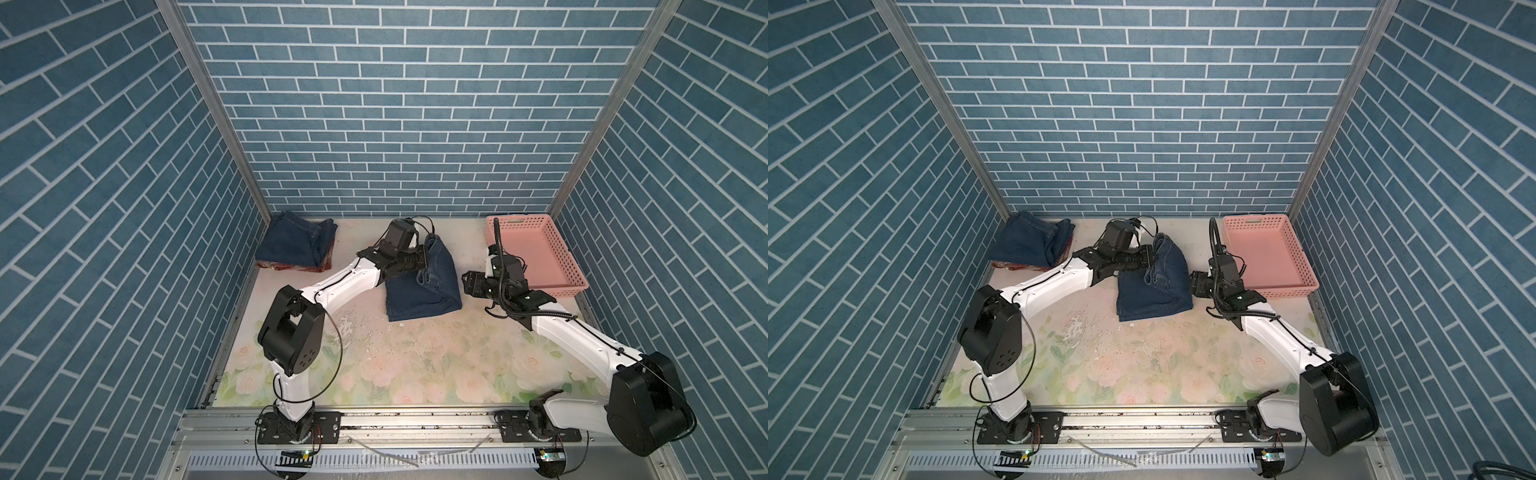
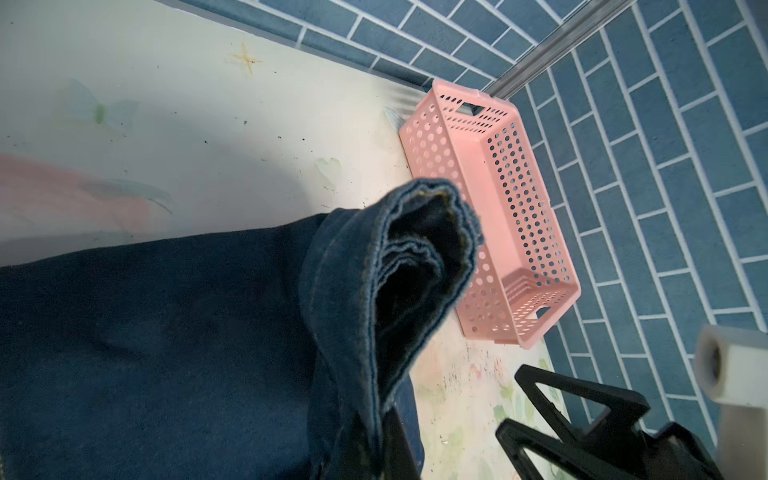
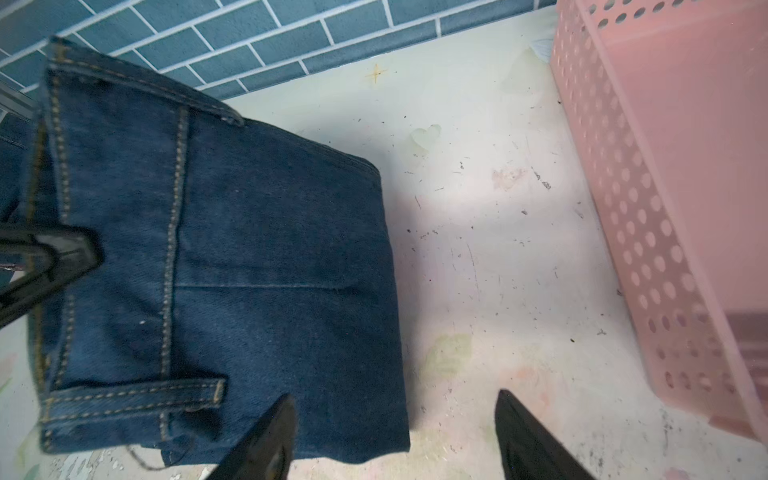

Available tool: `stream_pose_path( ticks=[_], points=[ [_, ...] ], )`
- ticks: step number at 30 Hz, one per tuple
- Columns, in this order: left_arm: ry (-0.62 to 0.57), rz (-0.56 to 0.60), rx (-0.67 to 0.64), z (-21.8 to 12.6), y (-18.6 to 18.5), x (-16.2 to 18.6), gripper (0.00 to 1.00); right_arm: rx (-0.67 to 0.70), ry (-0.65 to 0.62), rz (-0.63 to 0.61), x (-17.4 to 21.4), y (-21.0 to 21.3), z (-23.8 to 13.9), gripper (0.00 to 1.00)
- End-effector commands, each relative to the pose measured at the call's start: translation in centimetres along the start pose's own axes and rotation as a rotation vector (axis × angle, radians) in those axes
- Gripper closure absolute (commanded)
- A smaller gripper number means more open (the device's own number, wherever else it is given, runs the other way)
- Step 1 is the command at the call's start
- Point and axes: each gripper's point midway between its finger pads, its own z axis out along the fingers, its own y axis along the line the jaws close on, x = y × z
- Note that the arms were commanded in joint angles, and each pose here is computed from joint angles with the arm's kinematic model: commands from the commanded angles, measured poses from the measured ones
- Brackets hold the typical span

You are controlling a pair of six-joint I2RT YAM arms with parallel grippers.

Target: Fold and stack the skirts

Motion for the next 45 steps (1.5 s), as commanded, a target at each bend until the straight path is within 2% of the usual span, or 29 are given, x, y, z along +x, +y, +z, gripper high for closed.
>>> stream_pose_path(
  ticks=[1, 6, 11, 19, 25, 32, 45],
  points=[
    [-0.056, -0.034, 0.007, -1.8, -0.3, -0.4, 1.0, 0.029, -0.006, -0.03, 0.4, -0.9, 0.0, 0.25],
    [-0.077, -0.089, -0.017, -2.7, 2.2, 1.7, 1.0, 0.026, -0.002, -0.036, 0.5, -0.8, 0.2, 0.25],
    [-0.081, -0.163, -0.077, -2.5, 7.5, 4.4, 1.0, 0.03, 0.013, -0.04, 1.0, -1.0, 0.4, 0.25],
    [-0.048, -0.147, -0.191, -1.2, 14.9, 7.2, 1.0, 0.029, 0.039, -0.042, 1.6, -1.0, 1.0, 0.25],
    [-0.026, -0.146, -0.157, 0.4, 15.4, 6.7, 1.0, 0.024, 0.055, -0.038, 1.6, -0.8, 1.1, 0.26],
    [-0.026, -0.116, -0.164, 0.0, 14.5, 5.1, 1.0, -0.011, 0.058, -0.026, 1.3, 0.1, 1.3, 0.26],
    [-0.005, -0.177, -0.154, 0.4, 17.8, 5.6, 1.0, -0.149, 0.1, -0.022, 0.2, 5.8, 6.1, 0.27]
  ],
)
